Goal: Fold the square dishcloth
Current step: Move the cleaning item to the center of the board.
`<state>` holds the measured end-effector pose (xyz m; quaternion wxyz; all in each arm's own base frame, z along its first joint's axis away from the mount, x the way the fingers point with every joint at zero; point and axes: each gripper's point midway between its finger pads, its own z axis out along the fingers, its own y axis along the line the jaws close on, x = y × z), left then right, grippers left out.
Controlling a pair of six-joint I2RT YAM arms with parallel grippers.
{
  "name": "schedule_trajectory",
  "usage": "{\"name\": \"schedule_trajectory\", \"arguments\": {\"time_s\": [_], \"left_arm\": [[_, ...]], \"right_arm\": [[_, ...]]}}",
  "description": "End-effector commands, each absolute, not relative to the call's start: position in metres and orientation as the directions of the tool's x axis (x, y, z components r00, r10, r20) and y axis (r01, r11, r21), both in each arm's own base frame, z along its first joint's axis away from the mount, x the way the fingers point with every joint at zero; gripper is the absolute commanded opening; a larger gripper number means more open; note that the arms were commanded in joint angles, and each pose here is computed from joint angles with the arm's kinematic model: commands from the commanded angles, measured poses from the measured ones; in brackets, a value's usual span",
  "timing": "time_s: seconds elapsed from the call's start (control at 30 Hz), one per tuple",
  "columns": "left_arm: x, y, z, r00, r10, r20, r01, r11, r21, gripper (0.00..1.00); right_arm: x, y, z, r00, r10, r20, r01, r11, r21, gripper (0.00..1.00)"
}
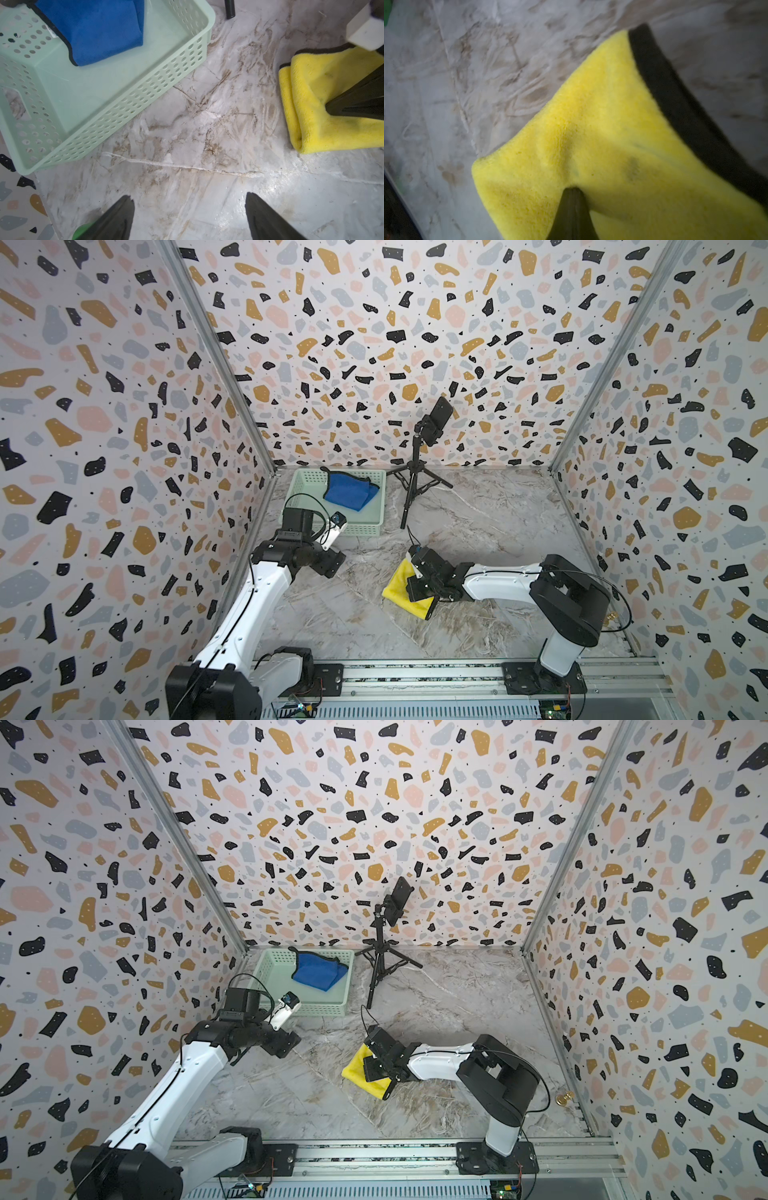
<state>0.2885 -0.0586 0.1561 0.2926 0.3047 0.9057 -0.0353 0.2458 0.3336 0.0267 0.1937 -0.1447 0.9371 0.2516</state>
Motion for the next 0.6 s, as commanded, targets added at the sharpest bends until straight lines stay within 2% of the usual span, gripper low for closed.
{"name": "schedule_trajectory", "arguments": {"time_s": [0.0,0.13,0.27,0.43,0.57], "left_arm": [[0.306,-0.056,0.17,-0.63,0.5,-0.595,0.533,0.835,0.136,0.89],[0.313,-0.057,0.166,-0.651,0.494,-0.576,0.533,0.838,0.115,0.89],[0.327,-0.054,0.159,-0.684,0.485,-0.545,0.518,0.849,0.106,0.9],[0.355,-0.053,0.163,-0.701,0.471,-0.535,0.496,0.862,0.108,0.9],[0.389,-0.054,0.165,-0.728,0.45,-0.517,0.472,0.876,0.098,0.87]], "right_arm": [[0.277,0.261,-0.008,-0.92,-0.021,-0.39,-0.161,0.93,0.33,0.0],[0.314,0.21,-0.008,-0.894,0.136,-0.426,-0.006,0.949,0.315,0.0],[0.343,0.178,-0.004,-0.858,0.195,-0.475,0.072,0.961,0.266,0.0],[0.362,0.157,0.003,-0.843,0.187,-0.505,0.098,0.975,0.197,0.0],[0.37,0.158,0.034,-0.815,0.17,-0.554,0.068,0.977,0.201,0.03]]}}
